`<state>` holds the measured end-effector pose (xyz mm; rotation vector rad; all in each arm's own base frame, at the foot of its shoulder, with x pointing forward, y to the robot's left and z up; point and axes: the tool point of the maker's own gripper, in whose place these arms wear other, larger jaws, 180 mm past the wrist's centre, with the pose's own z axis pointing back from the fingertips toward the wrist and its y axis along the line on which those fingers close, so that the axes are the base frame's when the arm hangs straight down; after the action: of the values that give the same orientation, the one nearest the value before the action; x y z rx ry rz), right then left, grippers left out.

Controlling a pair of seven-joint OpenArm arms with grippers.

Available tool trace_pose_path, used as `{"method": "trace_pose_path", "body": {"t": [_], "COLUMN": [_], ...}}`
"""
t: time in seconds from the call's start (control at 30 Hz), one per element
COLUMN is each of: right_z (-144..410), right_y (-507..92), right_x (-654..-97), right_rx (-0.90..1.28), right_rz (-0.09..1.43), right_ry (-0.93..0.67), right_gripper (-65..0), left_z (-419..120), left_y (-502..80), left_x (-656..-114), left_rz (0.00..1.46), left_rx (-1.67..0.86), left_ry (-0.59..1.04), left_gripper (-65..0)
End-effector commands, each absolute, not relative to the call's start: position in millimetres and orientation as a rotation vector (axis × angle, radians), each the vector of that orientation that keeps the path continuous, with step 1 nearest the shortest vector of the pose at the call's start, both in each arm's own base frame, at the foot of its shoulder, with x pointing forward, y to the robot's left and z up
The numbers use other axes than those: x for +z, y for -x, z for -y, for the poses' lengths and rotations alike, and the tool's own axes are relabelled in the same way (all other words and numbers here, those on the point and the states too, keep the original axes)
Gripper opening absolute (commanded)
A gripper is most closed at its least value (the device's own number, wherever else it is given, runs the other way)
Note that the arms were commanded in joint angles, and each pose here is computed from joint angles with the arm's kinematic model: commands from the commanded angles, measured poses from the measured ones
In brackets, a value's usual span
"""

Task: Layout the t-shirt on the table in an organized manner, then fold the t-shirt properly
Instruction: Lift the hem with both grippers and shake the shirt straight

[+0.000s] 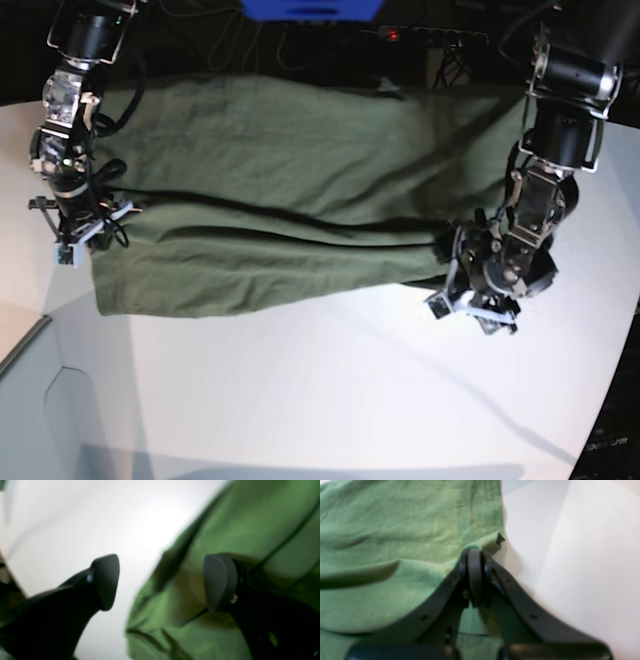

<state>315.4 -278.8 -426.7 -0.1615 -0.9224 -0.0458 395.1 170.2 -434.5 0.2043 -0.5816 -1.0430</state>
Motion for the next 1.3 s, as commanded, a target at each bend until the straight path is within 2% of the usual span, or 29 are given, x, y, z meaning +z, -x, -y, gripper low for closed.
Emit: {"method": "trace_pose_path", "body": {"t": [0.0,0.2,0.47,0.73,1.17,1.27], "right_z": [283.3,283.3,283.3,283.3,283.3,283.3], "right_y": [-326.0,-326.0,-326.0,-326.0,-326.0,-326.0], "right_x": [-411.5,-411.5,-411.5,-411.5,-411.5,-411.5], "right_rx": [-0.044,-0.044,-0.044,-0.044,-0.044,-0.044], "right_rz": [0.977,0.977,0.977,0.977,0.977,0.977], "right_ry": [0.171,0.171,0.171,0.171,0.171,0.171], "right_gripper": [-65.0,-65.0,-65.0,-65.0,-65.0,-65.0], "left_z": [-173.8,-160.8,-160.1,-165.3,-158.2,-163.3], "left_y": [-414.1,-417.2,-442.2,-436.6,-441.5,-432.6], "left_x": [-416.7,-417.9,-391.4,-417.4,-416.2,-432.1], "left_rz": [0.631,0.666,0.718,0.638,0.68,0.633], "left_rx": [-1.029,-1.023,-1.023,-0.992,-0.988,-0.974], "left_ry": [-0.225,-0.189,-0.218,-0.176,-0.144,-0.125], "left_gripper": [-14.7,-14.9,-14.9,-14.9,-15.1,-15.5]}}
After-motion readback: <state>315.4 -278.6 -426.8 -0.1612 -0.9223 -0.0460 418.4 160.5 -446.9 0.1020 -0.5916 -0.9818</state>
